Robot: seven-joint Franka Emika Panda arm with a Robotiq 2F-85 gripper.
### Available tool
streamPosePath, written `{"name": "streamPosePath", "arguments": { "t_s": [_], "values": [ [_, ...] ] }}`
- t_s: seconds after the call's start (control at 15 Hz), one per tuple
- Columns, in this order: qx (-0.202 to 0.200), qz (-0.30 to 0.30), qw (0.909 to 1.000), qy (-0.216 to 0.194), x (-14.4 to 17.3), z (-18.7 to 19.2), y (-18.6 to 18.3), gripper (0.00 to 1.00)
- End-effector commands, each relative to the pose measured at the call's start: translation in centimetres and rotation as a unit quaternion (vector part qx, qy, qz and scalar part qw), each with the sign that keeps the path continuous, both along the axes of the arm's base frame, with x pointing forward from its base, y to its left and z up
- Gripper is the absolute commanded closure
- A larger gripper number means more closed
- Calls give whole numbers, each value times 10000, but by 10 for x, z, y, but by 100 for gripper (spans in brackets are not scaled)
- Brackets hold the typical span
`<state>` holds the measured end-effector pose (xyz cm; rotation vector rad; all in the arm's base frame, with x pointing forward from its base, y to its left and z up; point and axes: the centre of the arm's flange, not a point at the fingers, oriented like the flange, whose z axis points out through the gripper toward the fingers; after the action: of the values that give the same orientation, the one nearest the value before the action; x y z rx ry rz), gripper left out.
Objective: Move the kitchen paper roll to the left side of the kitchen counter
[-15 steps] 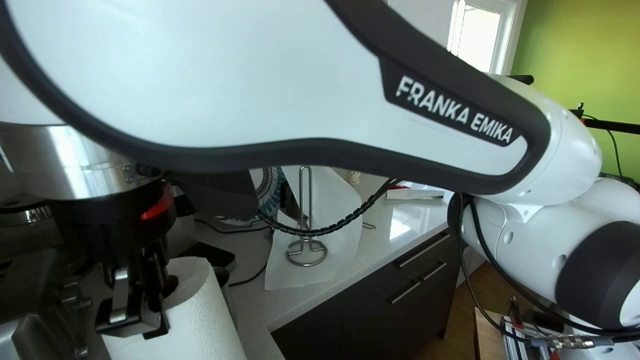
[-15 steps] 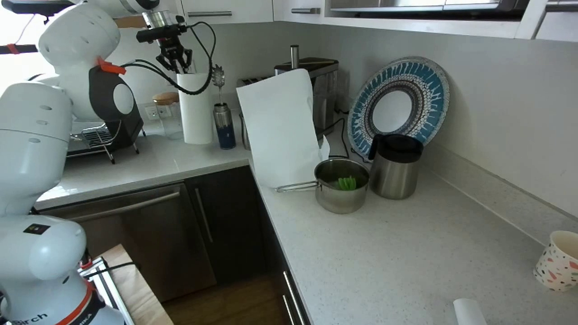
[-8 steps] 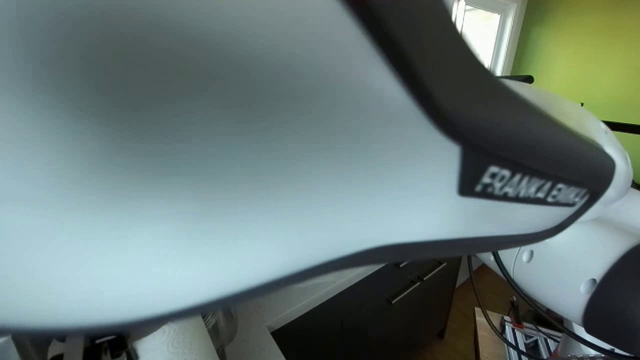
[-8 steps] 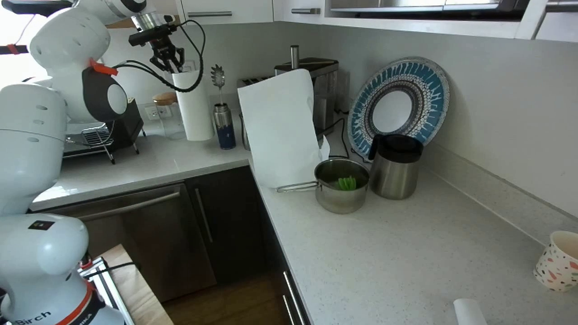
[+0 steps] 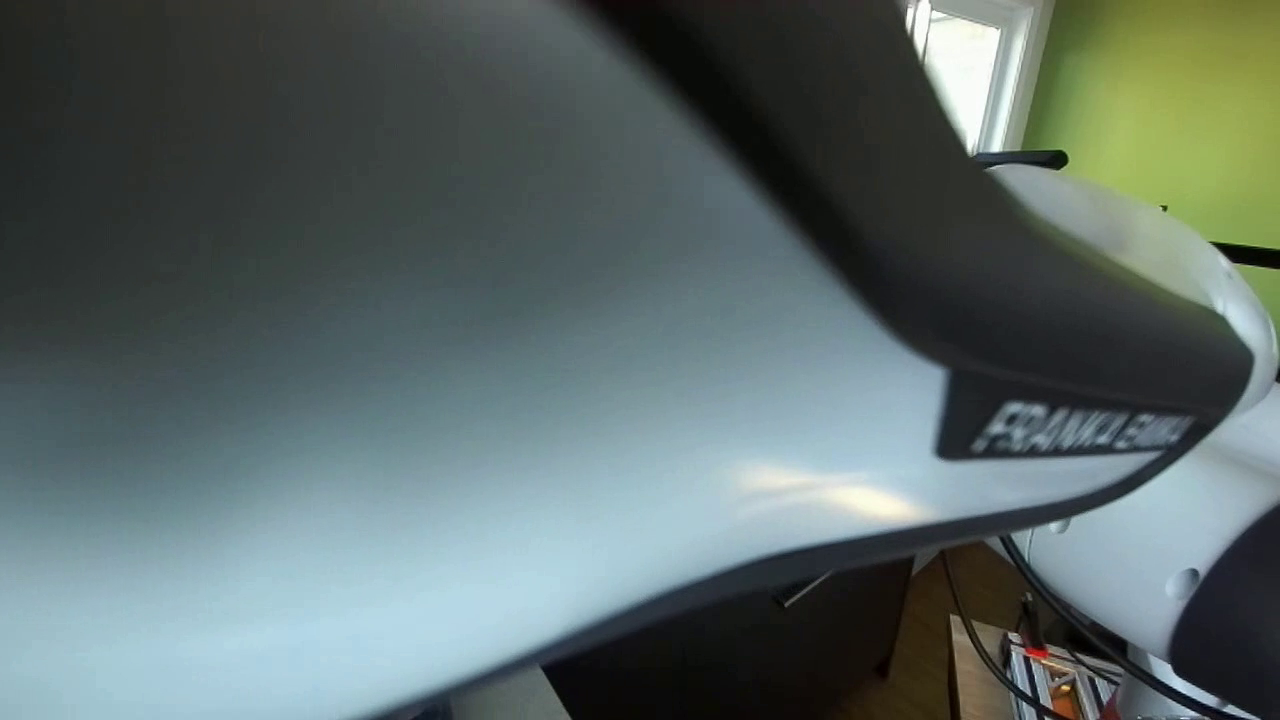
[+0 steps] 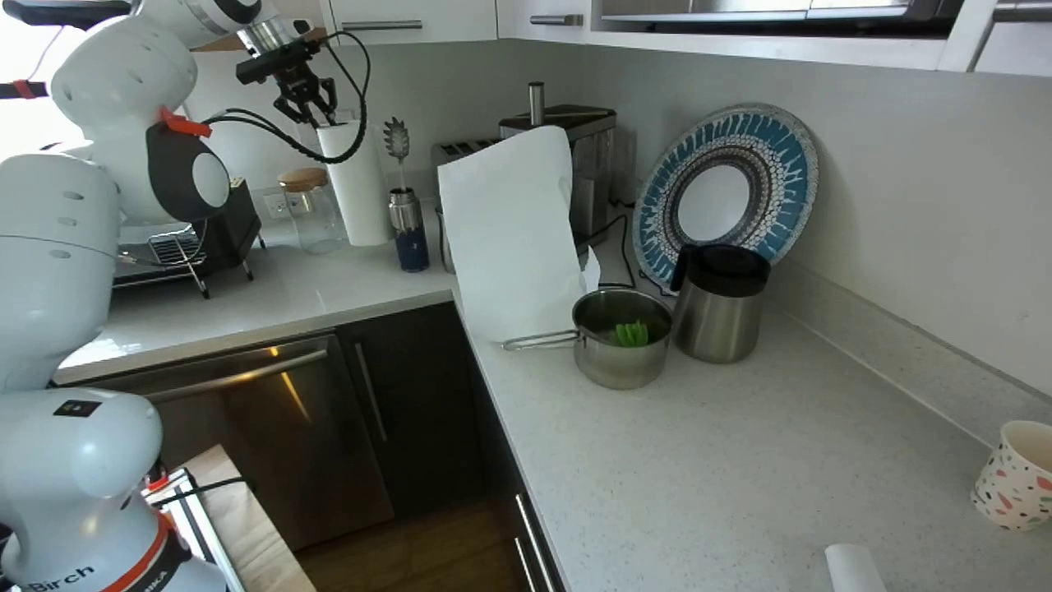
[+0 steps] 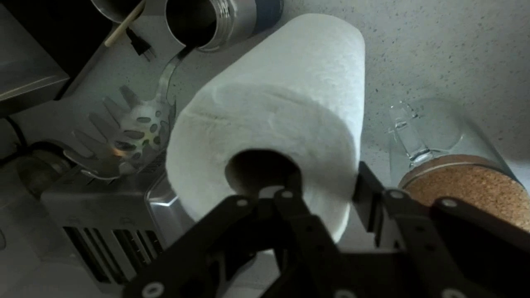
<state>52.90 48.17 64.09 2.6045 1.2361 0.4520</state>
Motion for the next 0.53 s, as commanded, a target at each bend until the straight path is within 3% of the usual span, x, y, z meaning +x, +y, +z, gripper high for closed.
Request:
{"name": "streamPosePath", "arguments": {
  "t_s": [0.0,0.27,0.47],
  "values": [
    [295,2,9994,-167,-10,6,-6,30],
    [424,-72,9988,-252,-19,26,-6,2],
    [467,-497,9977,24,-38,51,-22,0]
  ]
}}
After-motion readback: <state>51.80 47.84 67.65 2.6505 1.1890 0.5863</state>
